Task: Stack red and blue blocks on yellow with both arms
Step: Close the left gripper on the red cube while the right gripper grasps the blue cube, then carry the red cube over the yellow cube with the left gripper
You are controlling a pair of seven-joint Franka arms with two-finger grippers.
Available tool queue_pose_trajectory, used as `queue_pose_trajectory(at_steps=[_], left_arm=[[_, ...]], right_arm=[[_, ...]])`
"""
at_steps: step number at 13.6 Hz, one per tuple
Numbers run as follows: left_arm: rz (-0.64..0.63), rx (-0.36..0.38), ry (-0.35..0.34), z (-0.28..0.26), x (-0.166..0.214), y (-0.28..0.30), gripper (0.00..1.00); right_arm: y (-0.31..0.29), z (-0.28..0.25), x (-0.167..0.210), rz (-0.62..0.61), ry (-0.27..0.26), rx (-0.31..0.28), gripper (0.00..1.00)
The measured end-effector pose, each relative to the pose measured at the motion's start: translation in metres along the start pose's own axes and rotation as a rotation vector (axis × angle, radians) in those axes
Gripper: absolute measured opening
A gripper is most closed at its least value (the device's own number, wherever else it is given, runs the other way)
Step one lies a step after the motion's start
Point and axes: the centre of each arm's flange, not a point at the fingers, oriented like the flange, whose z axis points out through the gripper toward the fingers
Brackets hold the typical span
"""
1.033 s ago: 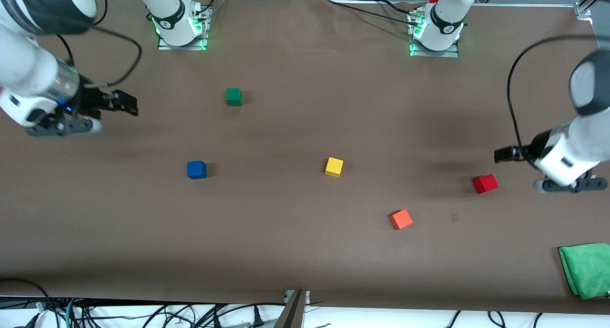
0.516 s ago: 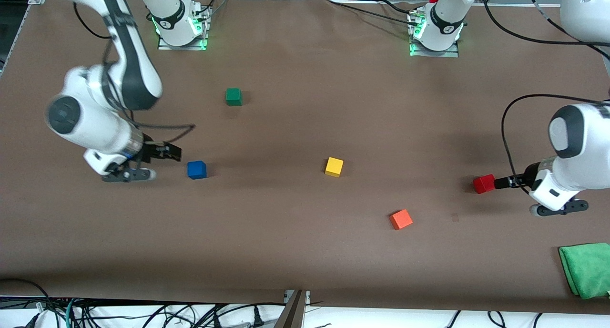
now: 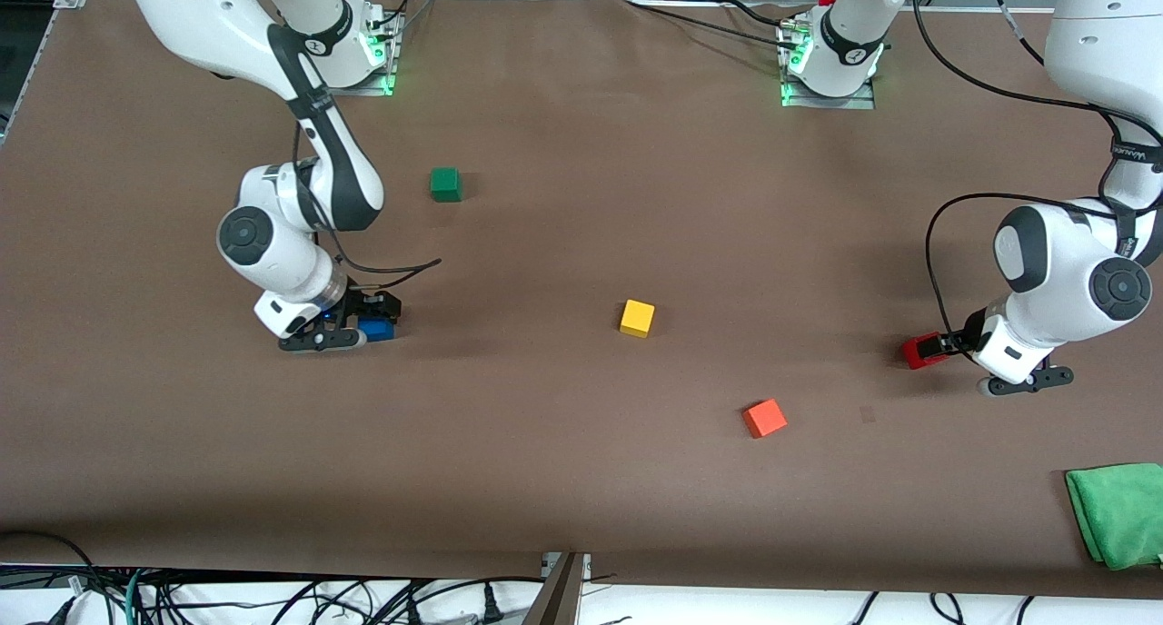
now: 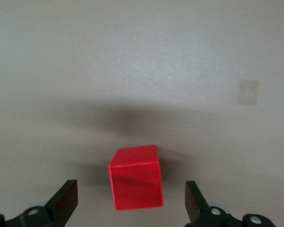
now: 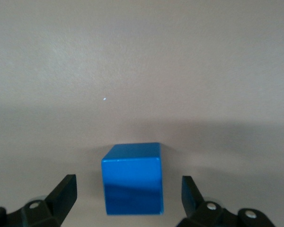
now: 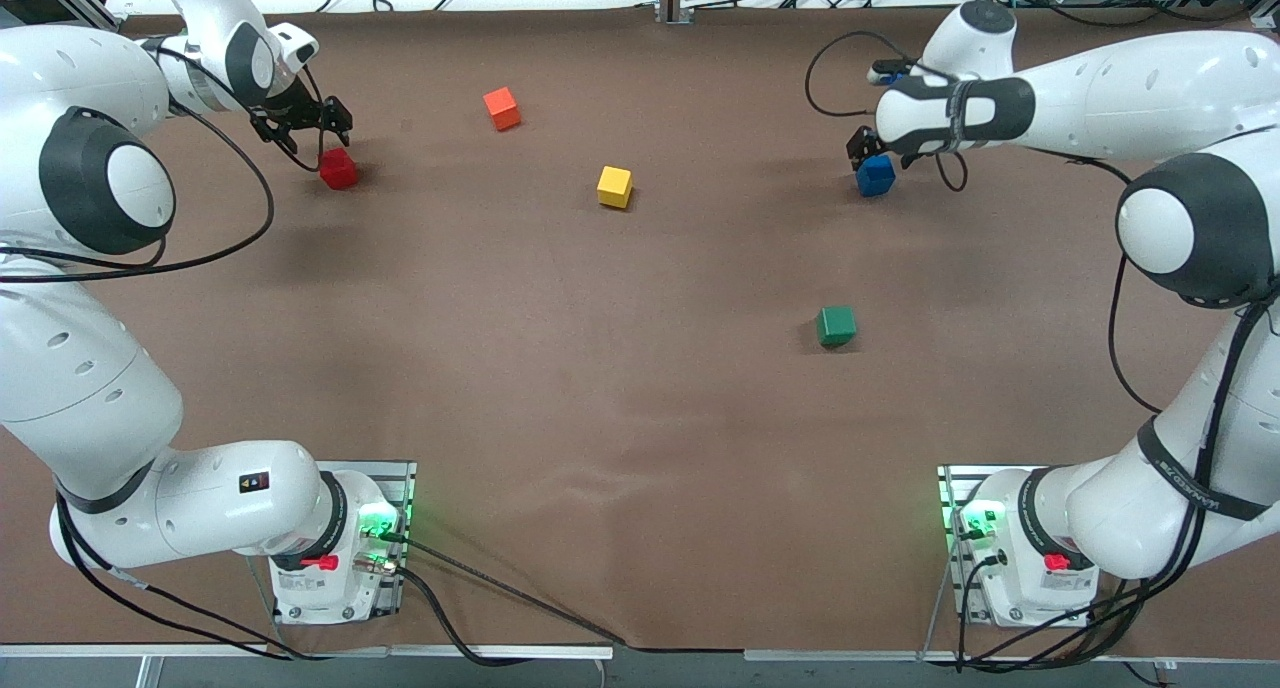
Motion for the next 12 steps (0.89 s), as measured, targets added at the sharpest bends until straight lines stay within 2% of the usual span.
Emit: queue_pose_trajectory(at_steps=[2,3,4,5,6,8,10,12], left_arm=[[-0.020,-0.014,-0.004,0.012,-0.001,-0.004,1.00],[-0.027,-0.021,-0.007,0.017,-0.002,-0.004,1.00],[-0.030,-0.023,-0.012,0.020,-0.003,-0.004,1.00],[-0.034,-0.027,-0.015,0.023,-0.003,-0.003,1.00],[-0.042,-0.036,-0.018,0.024,-0.004,-0.003,1.00],[-0.050,-0.044,-0.024,0.027,-0.005,-0.002,1.00],[-0.048,-0.046,-0.027,0.029,-0.006,0.000,0.81],[-0.046,-0.047,-0.029,0.030,-0.006,0.001,0.57]], right_arm=[[0.000,0.011,-0.007,-0.001,0.002,-0.003,0.80],[0.000,0.012,-0.008,0.000,0.000,-0.003,0.80],[0.000,0.011,-0.008,-0.001,0.002,-0.003,0.73],[0.000,0.010,-0.007,-0.001,0.004,-0.002,0.59],[-0.001,0.006,-0.005,-0.001,0.006,0.000,0.55],[-0.005,-0.010,0.002,-0.004,-0.015,0.007,0.55],[-0.010,-0.045,0.016,-0.009,-0.044,0.021,0.55],[-0.016,-0.095,0.033,-0.017,-0.072,0.037,0.55]])
